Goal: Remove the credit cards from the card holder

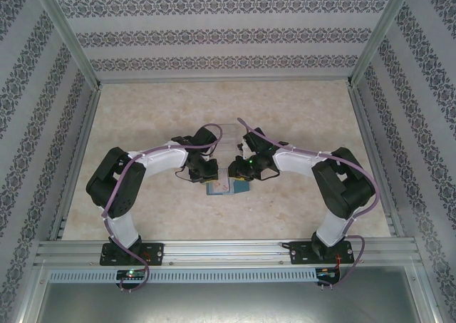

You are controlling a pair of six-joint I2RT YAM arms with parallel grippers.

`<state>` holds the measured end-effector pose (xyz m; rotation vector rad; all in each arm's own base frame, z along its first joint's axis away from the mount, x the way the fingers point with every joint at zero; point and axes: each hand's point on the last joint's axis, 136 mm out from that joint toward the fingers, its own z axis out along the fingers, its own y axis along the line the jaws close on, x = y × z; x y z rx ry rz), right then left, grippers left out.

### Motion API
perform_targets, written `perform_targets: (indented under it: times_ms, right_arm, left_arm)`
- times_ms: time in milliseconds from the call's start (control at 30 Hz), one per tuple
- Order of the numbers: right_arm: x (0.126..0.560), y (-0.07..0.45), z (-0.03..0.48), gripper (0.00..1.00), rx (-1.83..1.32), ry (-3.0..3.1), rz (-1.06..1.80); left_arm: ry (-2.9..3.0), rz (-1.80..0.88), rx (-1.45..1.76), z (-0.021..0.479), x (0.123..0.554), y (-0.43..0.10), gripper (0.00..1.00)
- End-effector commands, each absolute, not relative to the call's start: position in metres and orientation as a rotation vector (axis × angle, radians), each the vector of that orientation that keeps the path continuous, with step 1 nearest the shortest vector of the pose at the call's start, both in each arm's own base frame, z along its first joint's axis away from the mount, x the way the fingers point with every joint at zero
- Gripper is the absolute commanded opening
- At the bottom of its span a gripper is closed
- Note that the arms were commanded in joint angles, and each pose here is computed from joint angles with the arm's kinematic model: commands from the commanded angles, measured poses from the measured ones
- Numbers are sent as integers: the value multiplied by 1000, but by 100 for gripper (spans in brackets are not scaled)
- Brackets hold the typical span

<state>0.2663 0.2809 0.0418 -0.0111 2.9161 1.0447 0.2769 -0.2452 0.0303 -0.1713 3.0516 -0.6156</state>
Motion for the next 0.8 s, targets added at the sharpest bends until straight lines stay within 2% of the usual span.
perform_targets:
  times_ms: [0, 333, 767]
  right_arm:
    - [266, 286, 38, 27, -28, 2924, 1087]
    - [262, 290, 25, 25, -40, 2967, 1043]
    - [259, 289, 21, 28, -43, 2994, 984]
  left_arm:
    - [3110, -579, -165, 21, 271, -240, 12]
    - [3113, -575, -167, 19, 270, -240, 12]
    - [3115, -581, -168, 18, 269, -240, 11]
